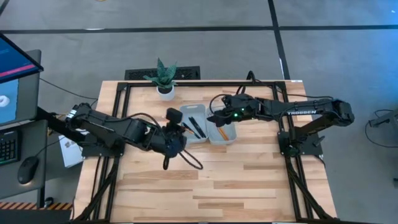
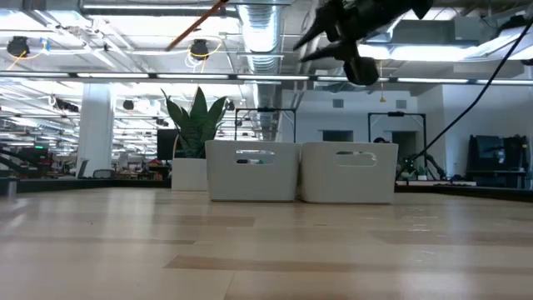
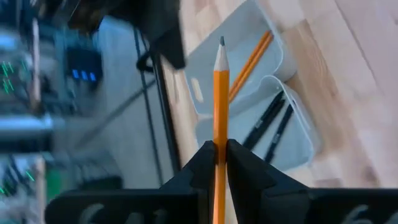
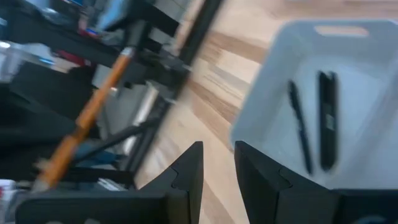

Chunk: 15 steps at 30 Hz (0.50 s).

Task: Sort pens & pencils
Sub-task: Put the orange pencil into the right gray bin

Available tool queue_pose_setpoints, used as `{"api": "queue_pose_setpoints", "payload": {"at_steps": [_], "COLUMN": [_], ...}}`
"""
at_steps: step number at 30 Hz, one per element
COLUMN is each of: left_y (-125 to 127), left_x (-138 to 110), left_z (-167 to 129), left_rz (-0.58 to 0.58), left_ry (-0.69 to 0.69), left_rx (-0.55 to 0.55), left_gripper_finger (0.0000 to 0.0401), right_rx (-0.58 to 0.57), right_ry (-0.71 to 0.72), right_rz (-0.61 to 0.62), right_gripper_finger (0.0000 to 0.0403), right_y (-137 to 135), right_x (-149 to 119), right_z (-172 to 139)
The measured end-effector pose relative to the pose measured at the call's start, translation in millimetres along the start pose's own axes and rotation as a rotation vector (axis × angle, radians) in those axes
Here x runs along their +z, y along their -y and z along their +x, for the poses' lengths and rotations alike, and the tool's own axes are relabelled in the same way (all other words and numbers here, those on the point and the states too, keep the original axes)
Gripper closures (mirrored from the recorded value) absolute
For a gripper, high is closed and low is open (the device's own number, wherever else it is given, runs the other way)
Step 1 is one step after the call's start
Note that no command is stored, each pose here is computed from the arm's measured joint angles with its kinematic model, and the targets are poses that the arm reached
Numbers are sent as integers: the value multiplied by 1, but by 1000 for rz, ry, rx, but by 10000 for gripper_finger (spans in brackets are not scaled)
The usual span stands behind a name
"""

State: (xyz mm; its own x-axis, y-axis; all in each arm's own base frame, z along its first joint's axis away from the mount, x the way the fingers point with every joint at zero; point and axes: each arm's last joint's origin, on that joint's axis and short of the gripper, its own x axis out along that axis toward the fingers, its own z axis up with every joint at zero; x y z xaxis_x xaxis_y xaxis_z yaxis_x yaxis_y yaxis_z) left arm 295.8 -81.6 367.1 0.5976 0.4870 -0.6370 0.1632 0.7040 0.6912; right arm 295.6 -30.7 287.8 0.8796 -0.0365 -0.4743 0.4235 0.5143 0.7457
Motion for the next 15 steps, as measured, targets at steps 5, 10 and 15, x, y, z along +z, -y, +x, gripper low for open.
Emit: {"api": "queue_pose_setpoints", "payload": {"at_steps": [5,10,15], "left_y": [1,5,5], "left_x": [5,11,15], "left_z": [9,19,23], "left_rz": [191,303,429], "left_ry": [38,51,61], "left_rx": [-44,-49,-38], "left_gripper_finger": [381,381,381], "right_rx": [110,183,181], "right_ry": [64,97,91], "right_rz": [-3,-7,22], "right_gripper_finger": [290,290,290], "right_y": [-8,-13,-13], "right_x": [9,16,16], "right_z": [-1,-3,-2]}}
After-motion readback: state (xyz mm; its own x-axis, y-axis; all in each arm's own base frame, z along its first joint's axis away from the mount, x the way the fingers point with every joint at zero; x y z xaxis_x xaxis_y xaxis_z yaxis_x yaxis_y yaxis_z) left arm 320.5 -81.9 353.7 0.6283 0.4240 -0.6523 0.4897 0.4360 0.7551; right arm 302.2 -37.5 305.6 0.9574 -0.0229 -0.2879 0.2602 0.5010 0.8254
